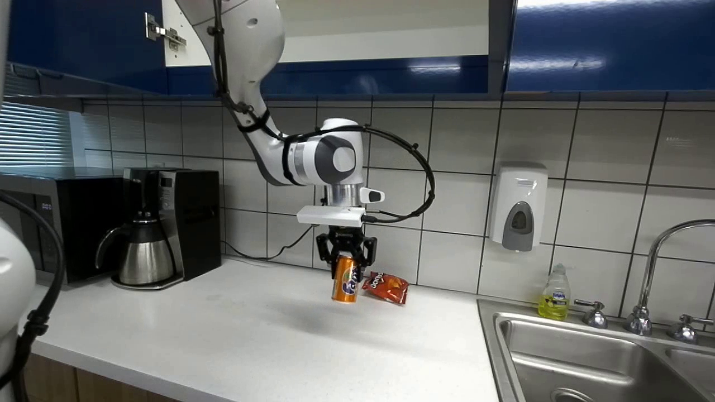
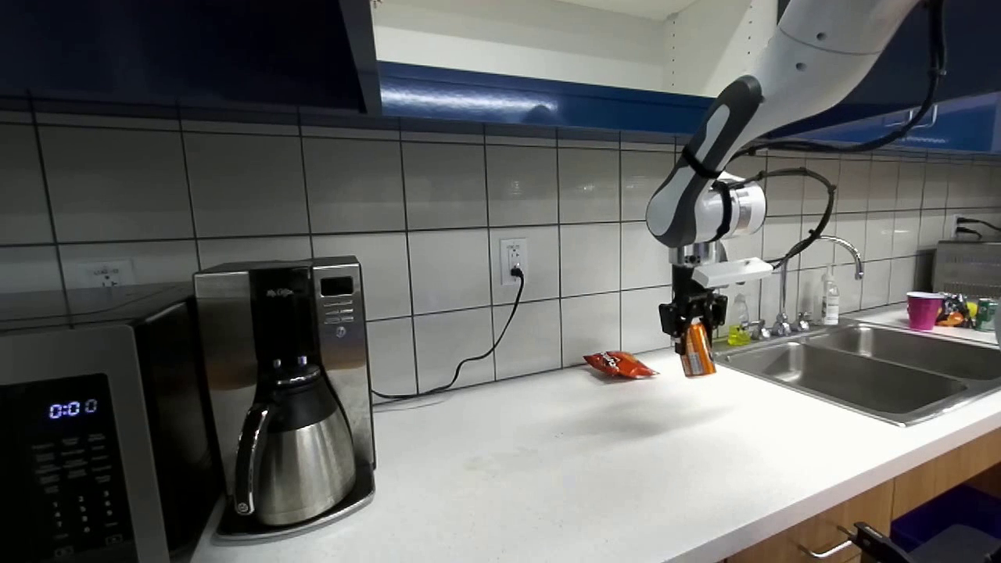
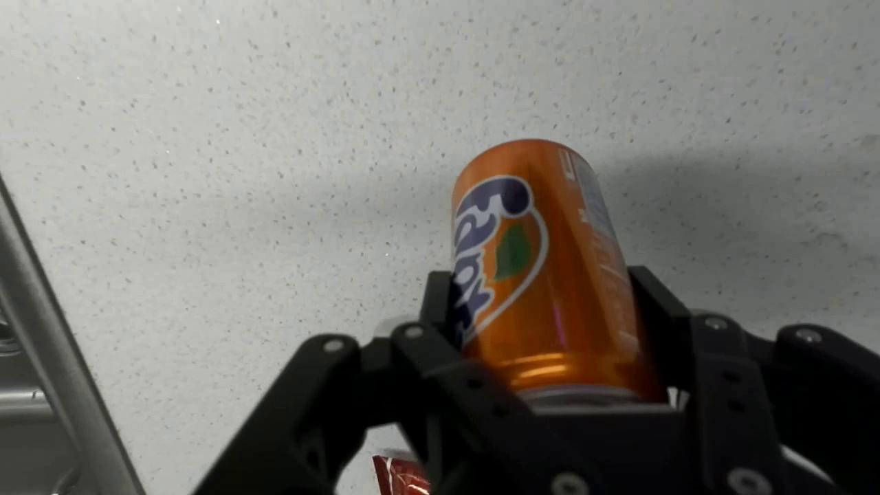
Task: Put the can in the top cabinet
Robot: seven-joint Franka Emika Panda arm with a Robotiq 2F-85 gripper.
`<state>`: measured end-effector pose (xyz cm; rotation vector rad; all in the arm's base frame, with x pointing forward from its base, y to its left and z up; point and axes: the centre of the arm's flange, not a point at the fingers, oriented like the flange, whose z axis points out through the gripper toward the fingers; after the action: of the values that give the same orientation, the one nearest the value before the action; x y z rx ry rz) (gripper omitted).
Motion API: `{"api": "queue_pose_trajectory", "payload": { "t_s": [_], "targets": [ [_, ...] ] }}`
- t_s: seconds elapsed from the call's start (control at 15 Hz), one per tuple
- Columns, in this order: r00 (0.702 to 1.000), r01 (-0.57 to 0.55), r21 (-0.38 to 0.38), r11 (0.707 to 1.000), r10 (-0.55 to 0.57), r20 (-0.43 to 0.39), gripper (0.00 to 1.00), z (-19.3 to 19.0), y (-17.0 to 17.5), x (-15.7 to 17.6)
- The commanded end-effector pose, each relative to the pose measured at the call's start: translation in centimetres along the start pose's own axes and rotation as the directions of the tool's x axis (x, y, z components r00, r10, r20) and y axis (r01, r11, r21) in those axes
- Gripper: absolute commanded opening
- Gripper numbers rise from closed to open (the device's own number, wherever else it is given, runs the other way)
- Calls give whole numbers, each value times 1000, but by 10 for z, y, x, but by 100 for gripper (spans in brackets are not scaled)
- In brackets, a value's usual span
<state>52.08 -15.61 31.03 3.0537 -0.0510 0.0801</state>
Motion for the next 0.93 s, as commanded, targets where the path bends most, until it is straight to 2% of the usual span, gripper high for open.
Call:
{"api": "queue_pose_trajectory", "payload": {
  "t_s": [0.0, 0.53, 0.67, 0.87],
  "targets": [
    [1000, 1, 8, 1000, -1, 18, 38, -57, -14, -41],
    [999, -13, 44, 999, 11, 38, 38, -157, -18, -94],
    [999, -26, 38, 999, 25, 34, 38, -195, -15, -102],
    [999, -41, 40, 998, 42, -22, 38, -260, -12, -112]
  ]
}}
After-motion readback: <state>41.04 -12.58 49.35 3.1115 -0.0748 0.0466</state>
